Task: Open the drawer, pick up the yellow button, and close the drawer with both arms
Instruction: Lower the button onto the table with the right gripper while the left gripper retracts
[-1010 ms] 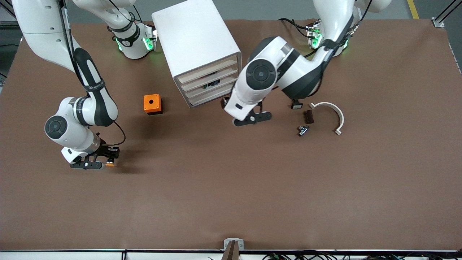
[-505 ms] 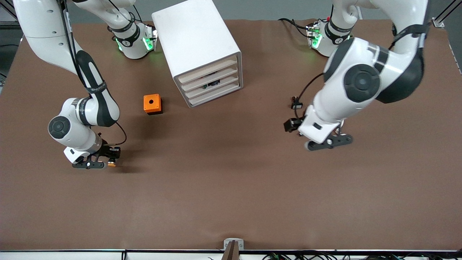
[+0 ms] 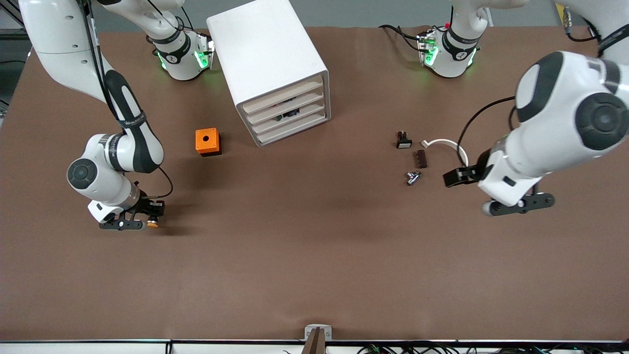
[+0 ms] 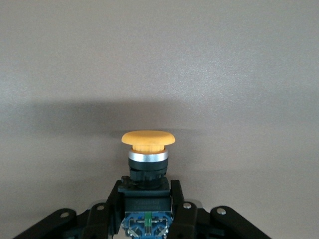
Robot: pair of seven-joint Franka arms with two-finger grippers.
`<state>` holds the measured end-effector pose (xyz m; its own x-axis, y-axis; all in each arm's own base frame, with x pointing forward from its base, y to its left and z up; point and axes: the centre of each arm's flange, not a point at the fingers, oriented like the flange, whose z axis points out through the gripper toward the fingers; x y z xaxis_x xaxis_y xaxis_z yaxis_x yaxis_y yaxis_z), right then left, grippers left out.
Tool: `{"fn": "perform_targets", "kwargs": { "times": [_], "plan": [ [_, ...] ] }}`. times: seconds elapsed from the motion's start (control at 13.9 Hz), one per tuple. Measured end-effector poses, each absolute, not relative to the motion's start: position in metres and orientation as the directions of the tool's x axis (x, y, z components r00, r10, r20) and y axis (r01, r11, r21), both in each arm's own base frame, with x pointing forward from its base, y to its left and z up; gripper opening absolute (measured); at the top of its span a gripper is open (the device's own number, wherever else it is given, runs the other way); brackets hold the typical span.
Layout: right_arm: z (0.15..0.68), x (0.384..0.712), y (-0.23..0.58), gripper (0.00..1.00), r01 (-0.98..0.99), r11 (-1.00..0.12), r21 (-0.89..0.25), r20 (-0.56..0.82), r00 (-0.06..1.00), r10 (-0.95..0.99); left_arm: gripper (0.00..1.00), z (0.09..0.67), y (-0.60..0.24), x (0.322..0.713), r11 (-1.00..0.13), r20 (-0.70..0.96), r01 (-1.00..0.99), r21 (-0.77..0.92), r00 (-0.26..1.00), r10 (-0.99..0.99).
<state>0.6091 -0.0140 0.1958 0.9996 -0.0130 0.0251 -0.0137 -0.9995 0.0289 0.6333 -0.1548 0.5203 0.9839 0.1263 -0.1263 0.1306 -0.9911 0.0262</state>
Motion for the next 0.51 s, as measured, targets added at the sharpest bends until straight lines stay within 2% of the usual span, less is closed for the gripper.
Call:
{"fn": "perform_targets", "kwargs": {
  "times": [0.29, 0.36, 0.51],
  "plan": [
    [0.192, 0.608, -0.014, 0.41, -0.013, -0.999, 0.030, 0.019, 1.000, -0.013, 0.99, 0.537, -0.105, 0.620, -0.997, -0.141, 0.068, 0.024, 0.988, 0.064],
    [0.191, 0.608, -0.015, 0.45, -0.014, -0.999, 0.030, 0.018, 1.000, -0.014, 0.99, 0.540, -0.099, 0.613, -0.998, -0.144, 0.060, 0.018, 0.988, 0.057],
    [0.191, 0.608, -0.015, 0.65, -0.014, -0.999, 0.030, 0.019, 1.000, -0.014, 0.99, 0.541, -0.087, 0.597, -1.000, -0.155, 0.024, 0.009, 0.988, 0.023]
  ]
}}
